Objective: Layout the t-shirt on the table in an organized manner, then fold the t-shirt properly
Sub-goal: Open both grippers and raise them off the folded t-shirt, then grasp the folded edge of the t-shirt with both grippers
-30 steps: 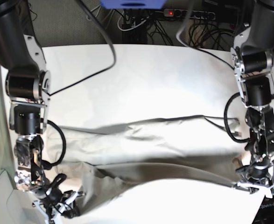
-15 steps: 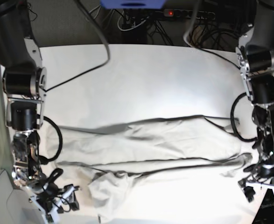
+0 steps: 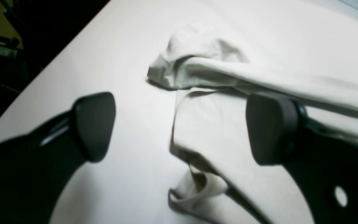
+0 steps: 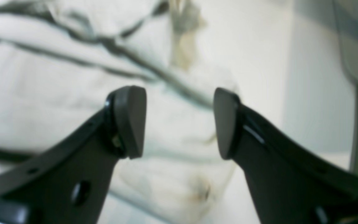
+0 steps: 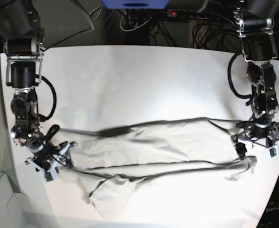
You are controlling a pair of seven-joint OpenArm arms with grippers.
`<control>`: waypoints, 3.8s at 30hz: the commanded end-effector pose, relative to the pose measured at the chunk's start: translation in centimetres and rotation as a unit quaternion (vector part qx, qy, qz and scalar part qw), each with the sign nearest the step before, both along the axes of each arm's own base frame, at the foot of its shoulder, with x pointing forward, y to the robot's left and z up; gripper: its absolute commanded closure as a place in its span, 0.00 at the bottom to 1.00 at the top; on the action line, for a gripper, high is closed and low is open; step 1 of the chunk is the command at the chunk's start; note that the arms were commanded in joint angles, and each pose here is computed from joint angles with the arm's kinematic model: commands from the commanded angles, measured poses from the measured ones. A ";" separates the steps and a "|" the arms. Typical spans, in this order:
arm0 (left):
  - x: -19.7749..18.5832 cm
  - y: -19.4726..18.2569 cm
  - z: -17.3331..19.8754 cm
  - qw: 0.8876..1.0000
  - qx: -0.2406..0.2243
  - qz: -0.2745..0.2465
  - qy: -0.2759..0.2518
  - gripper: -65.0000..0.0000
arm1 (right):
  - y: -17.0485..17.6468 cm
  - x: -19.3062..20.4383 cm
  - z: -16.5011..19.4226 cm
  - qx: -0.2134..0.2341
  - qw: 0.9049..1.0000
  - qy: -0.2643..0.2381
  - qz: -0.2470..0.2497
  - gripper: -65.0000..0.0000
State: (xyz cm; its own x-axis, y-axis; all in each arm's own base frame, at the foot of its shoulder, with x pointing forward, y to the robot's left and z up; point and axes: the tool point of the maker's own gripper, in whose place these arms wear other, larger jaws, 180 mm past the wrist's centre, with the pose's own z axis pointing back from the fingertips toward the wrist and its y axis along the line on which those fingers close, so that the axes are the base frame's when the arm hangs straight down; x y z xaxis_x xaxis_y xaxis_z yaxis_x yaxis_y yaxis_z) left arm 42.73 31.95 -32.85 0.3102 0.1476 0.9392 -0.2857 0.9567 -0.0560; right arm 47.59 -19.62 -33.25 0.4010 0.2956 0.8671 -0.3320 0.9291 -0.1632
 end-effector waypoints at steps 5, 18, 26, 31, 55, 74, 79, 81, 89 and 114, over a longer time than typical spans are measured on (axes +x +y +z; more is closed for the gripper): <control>-0.4 0.8 -0.8 0.998 -0.015 0.003 0.063 0.00 | -1.4 0.2 1.3 -0.001 1.000 -0.026 -0.010 0.49; -2.0 -2.4 -4.8 0.986 -0.071 -0.009 0.150 0.00 | -1.7 -1.0 -0.3 -0.004 1.000 -0.008 -0.011 0.49; -3.8 -2.6 -6.7 0.982 -0.073 -0.011 0.175 0.00 | -1.8 -1.0 -0.3 -0.004 1.000 -0.008 -0.012 0.49; -4.1 -2.4 -6.9 0.984 -0.065 -0.011 0.168 0.00 | -1.7 -1.0 -0.2 -0.003 1.000 -0.009 -0.011 0.49; -3.7 -1.5 -6.6 0.988 -0.056 0.005 0.141 0.34 | -1.5 -0.9 -0.2 -0.002 1.000 -0.009 -0.009 0.49; -3.2 -1.6 -8.2 0.978 -0.084 0.011 0.188 1.00 | -1.6 -1.0 -0.4 -0.005 1.000 -0.007 -0.009 0.54; -4.6 -2.8 -6.8 0.976 -0.076 -0.011 0.204 1.00 | -1.7 -2.2 -1.7 -0.007 1.000 0.007 -0.007 0.54; -5.5 -3.0 -5.9 0.975 -0.072 -0.017 0.208 1.00 | -1.9 -3.3 -1.9 -0.017 1.000 0.012 0.013 0.54; -9.5 0.1 -2.5 0.976 -0.074 0.022 0.203 1.00 | -1.6 -8.0 -2.4 -0.054 0.996 0.018 0.074 0.54; -10.4 -0.5 0.1 0.978 -0.064 0.014 0.197 1.00 | -0.6 -9.5 -5.7 -0.024 0.995 0.042 0.082 0.54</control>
